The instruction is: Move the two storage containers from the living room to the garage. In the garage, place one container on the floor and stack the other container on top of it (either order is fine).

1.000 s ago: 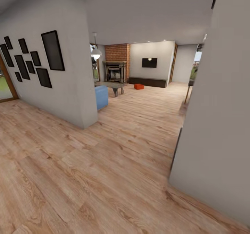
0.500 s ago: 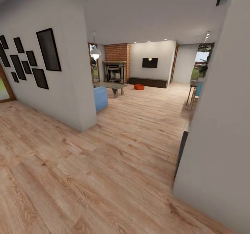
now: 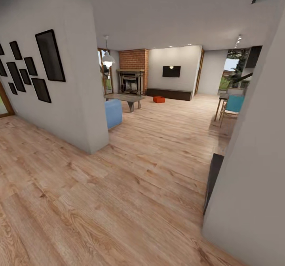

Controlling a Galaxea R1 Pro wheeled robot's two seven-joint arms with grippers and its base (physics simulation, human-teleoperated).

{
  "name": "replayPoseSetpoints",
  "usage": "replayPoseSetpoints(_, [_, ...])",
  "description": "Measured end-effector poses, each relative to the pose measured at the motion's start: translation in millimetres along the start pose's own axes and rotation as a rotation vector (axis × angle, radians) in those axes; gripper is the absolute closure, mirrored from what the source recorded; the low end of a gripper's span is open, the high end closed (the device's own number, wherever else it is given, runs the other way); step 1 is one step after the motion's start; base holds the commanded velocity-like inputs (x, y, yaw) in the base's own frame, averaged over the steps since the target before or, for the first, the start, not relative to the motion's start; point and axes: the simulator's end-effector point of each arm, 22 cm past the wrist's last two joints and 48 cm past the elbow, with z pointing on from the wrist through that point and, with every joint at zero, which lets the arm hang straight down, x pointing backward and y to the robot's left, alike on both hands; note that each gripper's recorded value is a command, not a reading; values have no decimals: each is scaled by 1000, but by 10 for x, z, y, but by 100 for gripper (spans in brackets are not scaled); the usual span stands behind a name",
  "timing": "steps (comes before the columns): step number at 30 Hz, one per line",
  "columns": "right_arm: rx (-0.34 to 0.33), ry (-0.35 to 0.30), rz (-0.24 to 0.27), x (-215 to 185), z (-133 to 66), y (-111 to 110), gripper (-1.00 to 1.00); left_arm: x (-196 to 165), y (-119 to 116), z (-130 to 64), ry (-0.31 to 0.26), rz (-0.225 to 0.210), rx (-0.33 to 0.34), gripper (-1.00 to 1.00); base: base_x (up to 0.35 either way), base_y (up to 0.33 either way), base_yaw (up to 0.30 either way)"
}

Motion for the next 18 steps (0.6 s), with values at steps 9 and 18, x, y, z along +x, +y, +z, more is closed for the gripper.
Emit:
replayPoseSetpoints(9, [0, 1, 1, 3, 0, 0, -100, -3, 5, 0, 0, 0, -1, -100, 322, 0, 0])
replayPoseSetpoints(18, [0, 1, 1, 1, 0, 0, -100, -1, 5, 0, 0, 0, -1, -100, 322, 0, 0])
